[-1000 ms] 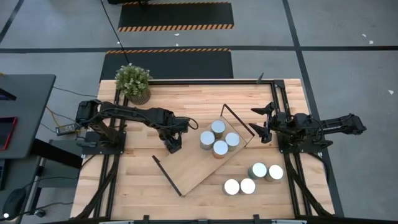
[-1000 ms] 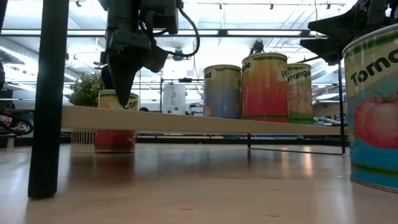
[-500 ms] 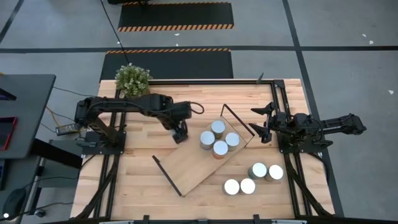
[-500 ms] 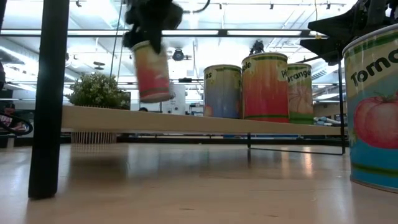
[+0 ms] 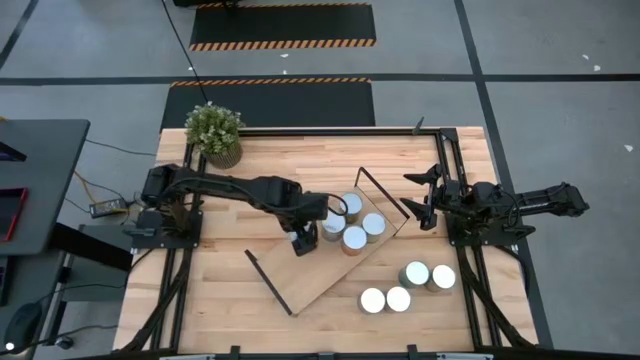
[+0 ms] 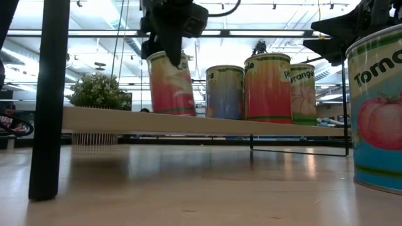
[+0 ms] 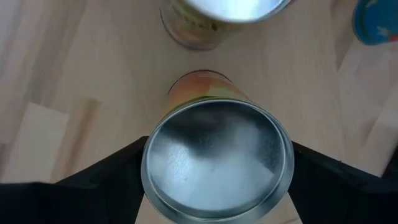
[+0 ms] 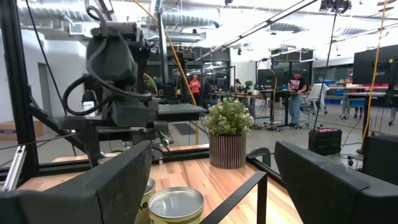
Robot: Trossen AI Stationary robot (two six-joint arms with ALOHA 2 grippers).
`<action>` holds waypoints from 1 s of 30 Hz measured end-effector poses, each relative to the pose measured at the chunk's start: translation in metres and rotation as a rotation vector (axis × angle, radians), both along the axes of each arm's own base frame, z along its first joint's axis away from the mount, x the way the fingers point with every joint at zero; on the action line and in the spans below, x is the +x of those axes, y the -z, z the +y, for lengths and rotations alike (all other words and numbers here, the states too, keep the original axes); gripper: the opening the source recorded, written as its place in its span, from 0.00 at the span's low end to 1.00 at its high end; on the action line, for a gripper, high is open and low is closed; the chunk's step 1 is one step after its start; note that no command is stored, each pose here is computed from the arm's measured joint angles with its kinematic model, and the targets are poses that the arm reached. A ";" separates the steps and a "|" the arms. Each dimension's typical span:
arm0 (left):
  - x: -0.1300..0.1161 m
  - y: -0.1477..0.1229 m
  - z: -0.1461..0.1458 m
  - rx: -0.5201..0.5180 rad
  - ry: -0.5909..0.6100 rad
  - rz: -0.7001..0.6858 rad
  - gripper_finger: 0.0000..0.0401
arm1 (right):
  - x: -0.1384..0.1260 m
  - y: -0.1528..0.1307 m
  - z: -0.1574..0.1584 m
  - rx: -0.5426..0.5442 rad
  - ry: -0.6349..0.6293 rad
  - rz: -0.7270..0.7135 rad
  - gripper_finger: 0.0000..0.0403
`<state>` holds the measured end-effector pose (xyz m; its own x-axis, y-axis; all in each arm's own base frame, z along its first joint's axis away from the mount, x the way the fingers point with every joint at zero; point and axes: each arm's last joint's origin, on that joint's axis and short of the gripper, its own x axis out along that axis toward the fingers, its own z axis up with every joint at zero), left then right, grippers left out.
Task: Pick and place cans onto a shelf
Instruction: Put the canned corn on the shelf
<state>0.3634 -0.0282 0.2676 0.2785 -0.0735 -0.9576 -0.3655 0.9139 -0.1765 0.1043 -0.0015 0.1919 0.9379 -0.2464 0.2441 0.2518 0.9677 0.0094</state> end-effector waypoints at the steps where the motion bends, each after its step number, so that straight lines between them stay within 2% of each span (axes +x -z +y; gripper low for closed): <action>1: 0.001 -0.001 -0.001 0.012 0.004 -0.007 0.82 | 0.000 0.000 0.000 0.000 0.000 0.000 0.86; 15: 0.001 0.003 -0.009 0.035 0.038 0.000 0.82 | 0.000 0.000 0.000 0.000 0.000 0.000 0.86; 22: 0.001 0.004 -0.008 0.038 0.030 0.001 0.88 | 0.000 0.000 0.000 0.000 0.000 0.000 0.86; 30: 0.001 0.004 -0.007 0.077 0.025 -0.002 0.89 | 0.000 0.000 0.000 0.000 0.000 0.000 0.86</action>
<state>0.3644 -0.0354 0.2640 0.2795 -0.0066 -0.9601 -0.3424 0.9335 -0.1061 0.1043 -0.0015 0.1919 0.9381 -0.2463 0.2437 0.2517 0.9678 0.0092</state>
